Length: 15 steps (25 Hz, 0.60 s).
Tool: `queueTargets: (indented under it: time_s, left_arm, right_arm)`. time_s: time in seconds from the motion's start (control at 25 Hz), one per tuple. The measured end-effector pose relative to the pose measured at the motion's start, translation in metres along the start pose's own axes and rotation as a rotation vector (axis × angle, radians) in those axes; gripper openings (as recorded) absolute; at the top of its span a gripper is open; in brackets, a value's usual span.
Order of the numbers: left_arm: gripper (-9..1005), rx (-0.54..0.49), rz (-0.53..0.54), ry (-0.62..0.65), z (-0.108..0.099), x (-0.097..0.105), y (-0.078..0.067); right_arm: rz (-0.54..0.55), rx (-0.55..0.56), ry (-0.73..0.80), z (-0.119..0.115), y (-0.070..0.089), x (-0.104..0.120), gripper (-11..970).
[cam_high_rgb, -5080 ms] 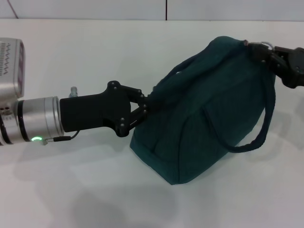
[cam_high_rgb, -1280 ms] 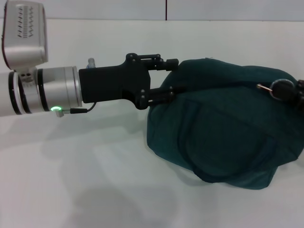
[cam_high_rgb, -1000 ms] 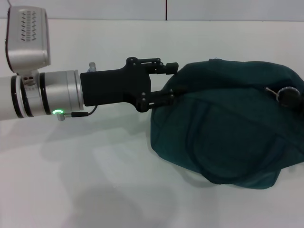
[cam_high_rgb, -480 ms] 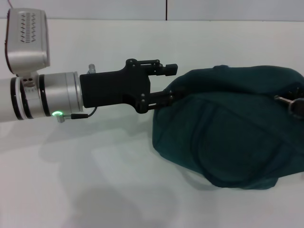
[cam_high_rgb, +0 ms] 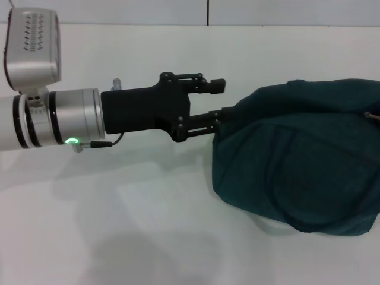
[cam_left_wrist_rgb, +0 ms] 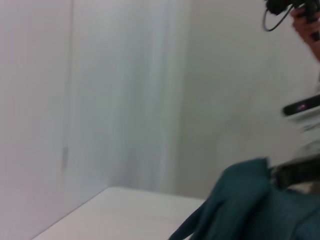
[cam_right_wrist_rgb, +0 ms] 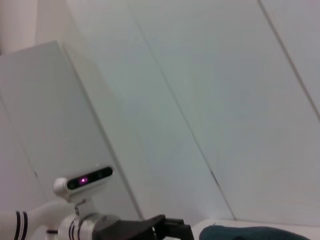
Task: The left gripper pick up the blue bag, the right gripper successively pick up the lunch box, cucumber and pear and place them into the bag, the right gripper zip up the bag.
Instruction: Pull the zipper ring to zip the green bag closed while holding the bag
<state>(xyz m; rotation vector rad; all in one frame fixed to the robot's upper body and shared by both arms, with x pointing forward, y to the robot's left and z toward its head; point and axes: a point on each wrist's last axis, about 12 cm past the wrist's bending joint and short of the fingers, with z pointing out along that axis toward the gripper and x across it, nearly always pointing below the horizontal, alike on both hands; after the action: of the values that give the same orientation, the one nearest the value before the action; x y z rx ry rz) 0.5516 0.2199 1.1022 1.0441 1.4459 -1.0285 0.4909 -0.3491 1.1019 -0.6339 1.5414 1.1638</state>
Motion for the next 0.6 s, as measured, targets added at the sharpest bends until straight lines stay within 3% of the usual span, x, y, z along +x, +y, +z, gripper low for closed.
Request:
queueTargets:
  time_s: [0.32, 0.6]
  left_arm:
    - [500, 0.201, -0.059, 0.007, 0.0, -0.021, -0.012]
    - [494, 0.145, -0.025, 0.014, -0.003, -0.012, -0.014]
  right_arm:
    - [-0.018, -0.034, 0.057, 0.021, -0.007, -0.003, 6]
    - [-0.031, -0.047, 0.069, 0.032, -0.01, -0.005, 7]
